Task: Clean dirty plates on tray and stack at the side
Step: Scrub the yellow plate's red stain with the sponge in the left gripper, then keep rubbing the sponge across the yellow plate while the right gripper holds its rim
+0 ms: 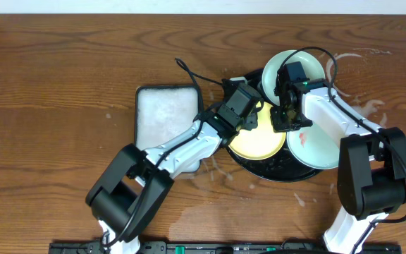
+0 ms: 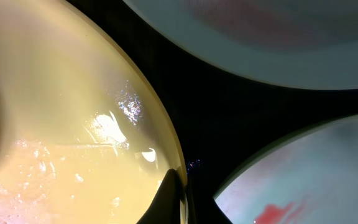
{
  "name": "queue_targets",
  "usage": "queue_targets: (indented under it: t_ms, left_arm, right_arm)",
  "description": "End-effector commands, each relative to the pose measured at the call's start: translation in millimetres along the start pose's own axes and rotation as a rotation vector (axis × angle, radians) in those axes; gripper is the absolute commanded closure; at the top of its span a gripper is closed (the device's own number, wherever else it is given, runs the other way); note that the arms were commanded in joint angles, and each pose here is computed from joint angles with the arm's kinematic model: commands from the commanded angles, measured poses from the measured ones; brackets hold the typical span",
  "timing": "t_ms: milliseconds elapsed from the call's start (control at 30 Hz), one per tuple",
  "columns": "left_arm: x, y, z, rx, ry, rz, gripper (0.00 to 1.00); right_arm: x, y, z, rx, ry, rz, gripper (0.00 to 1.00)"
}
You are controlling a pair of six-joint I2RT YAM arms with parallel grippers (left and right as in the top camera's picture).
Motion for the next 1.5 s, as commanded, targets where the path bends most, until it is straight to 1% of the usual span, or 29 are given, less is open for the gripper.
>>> queue_targets:
  t_ms: [0, 300, 367, 467, 533, 633, 700, 733, 867, 1000, 1067, 1133, 1267, 1300, 1333, 1433, 1467]
  left_arm:
    - [16, 9, -9, 0.042, 0.015, 0.027, 0.52]
    - [36, 17, -15, 0.063, 0.009, 0.040, 0.52]
    - [36, 17, -15, 0.063, 0.008, 0.039, 0.61]
    - [34, 14, -12, 0.062, 0.001, 0.032, 0.67]
    - [32, 14, -12, 0.066, 0.000, 0.030, 0.70]
    - [32, 15, -13, 0.084, 0.004, 0.035, 0.69]
    - [32, 16, -14, 0.097, 0.008, 0.038, 0.58]
    - [33, 16, -15, 0.101, 0.012, 0.042, 0.54]
    - [37, 20, -19, 0.103, 0.023, 0.052, 0.54]
    - [41, 22, -23, 0.106, 0.032, 0.060, 0.61]
    - [41, 23, -23, 0.107, 0.034, 0.062, 0.70]
    - [41, 23, -23, 0.112, 0.034, 0.063, 0.75]
    - [42, 25, -25, 0.135, 0.042, 0.069, 0.76]
    - [42, 26, -26, 0.135, 0.045, 0.072, 0.76]
    - [42, 26, -27, 0.136, 0.048, 0.075, 0.72]
    - [42, 27, -28, 0.136, 0.051, 0.077, 0.51]
    - [42, 27, -28, 0.136, 0.051, 0.077, 0.47]
  right_arm:
    - [-2, 4, -3, 0.001, 0.001, 0.016, 0.99]
    - [-2, 4, -3, 0.000, 0.002, 0.016, 0.99]
    - [-2, 4, -3, 0.000, 0.002, 0.016, 0.99]
    - [-2, 4, -3, 0.000, 0.001, 0.016, 0.99]
    - [-2, 4, -3, 0.000, 0.002, 0.016, 0.99]
    - [-2, 4, -3, 0.000, 0.002, 0.016, 0.99]
    - [-2, 4, -3, 0.000, 0.002, 0.016, 0.99]
    - [-2, 4, -3, 0.000, 0.002, 0.016, 0.99]
    - [-2, 4, -3, 0.000, 0.001, 0.016, 0.99]
    - [-2, 4, -3, 0.000, 0.001, 0.016, 0.99]
    - [-2, 4, -3, 0.000, 0.001, 0.016, 0.99]
    - [-2, 4, -3, 0.000, 0.001, 0.016, 0.99]
    - [-2, 4, -3, 0.000, 0.002, 0.016, 0.99]
    - [-2, 4, -3, 0.000, 0.002, 0.016, 0.99]
    - [-2, 4, -3, 0.000, 0.002, 0.016, 0.99]
    - [-2, 4, -3, 0.000, 0.002, 0.016, 0.99]
    - [-2, 4, -3, 0.000, 0.002, 0.016, 0.99]
Point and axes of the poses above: each gripper's point midway between its finger pads, its own x axis out along the fingers, its own y axis along the line the jaws close on, z = x × y, the point moved 2 cm from there along -x, back along the fingers, and after that the axes turned 7 degrees about -x, right-handed, at the moved point
